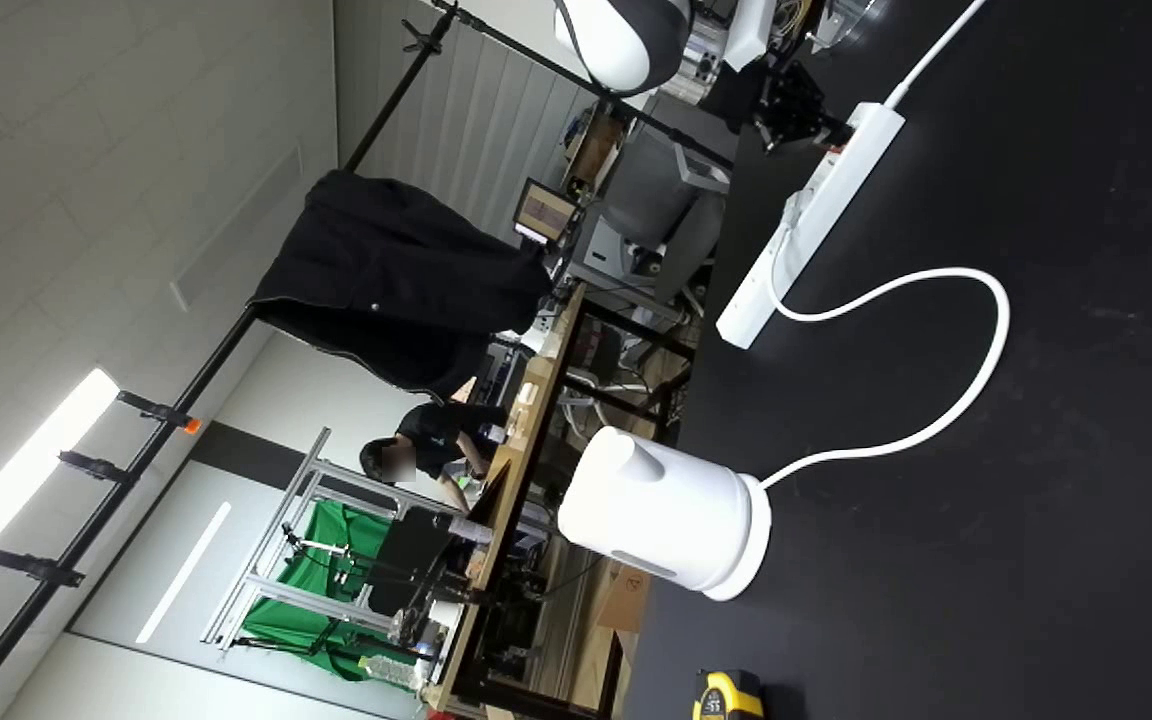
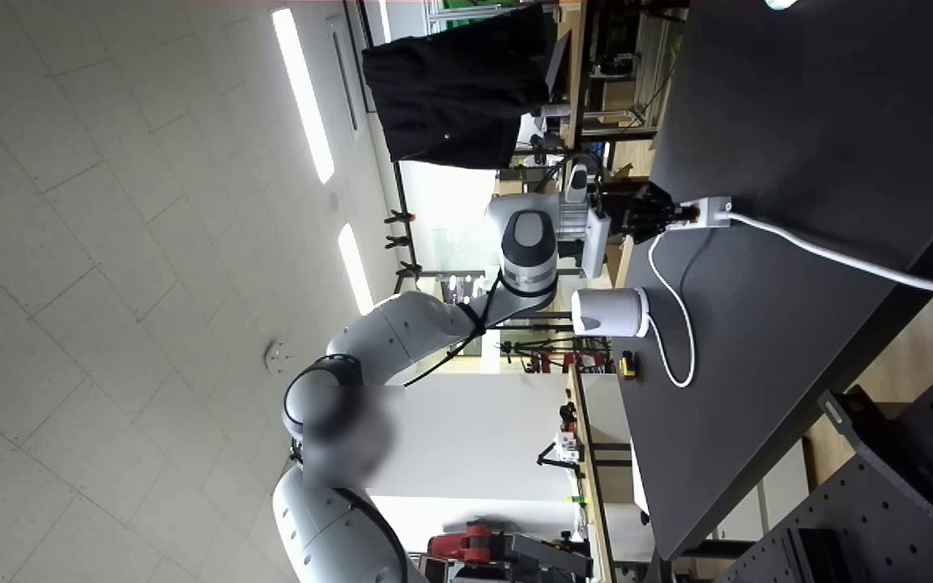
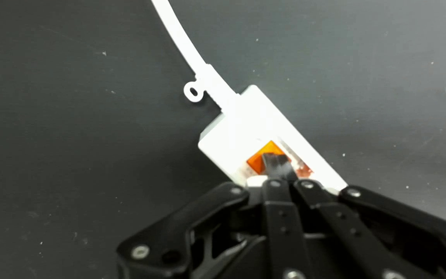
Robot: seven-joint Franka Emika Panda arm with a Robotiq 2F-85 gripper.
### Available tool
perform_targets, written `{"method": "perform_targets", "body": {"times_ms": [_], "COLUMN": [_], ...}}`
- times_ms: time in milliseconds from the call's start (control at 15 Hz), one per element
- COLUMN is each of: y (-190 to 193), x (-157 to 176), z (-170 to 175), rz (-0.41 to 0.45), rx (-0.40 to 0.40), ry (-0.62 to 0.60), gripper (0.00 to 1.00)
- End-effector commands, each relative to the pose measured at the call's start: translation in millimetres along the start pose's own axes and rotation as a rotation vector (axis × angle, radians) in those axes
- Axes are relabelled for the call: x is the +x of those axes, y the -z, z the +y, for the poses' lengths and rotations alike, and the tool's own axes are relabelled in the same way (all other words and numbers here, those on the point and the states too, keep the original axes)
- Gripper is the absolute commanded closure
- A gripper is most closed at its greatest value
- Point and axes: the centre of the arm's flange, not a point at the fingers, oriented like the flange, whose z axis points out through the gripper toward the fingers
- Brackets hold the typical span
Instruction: Turn on the extension cable
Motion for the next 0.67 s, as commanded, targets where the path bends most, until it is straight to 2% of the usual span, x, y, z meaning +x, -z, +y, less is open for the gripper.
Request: {"method": "perform_targets", "body": {"times_ms": [0,600], "y": [-1.4,-18.3], "x": [3.3,11.1], "z": [2.4,14.0], "rz": [0.025,0.042], "rx": [0.019,0.031], "ry": [-0.009,-0.052], "gripper": [1.0,1.0]}}
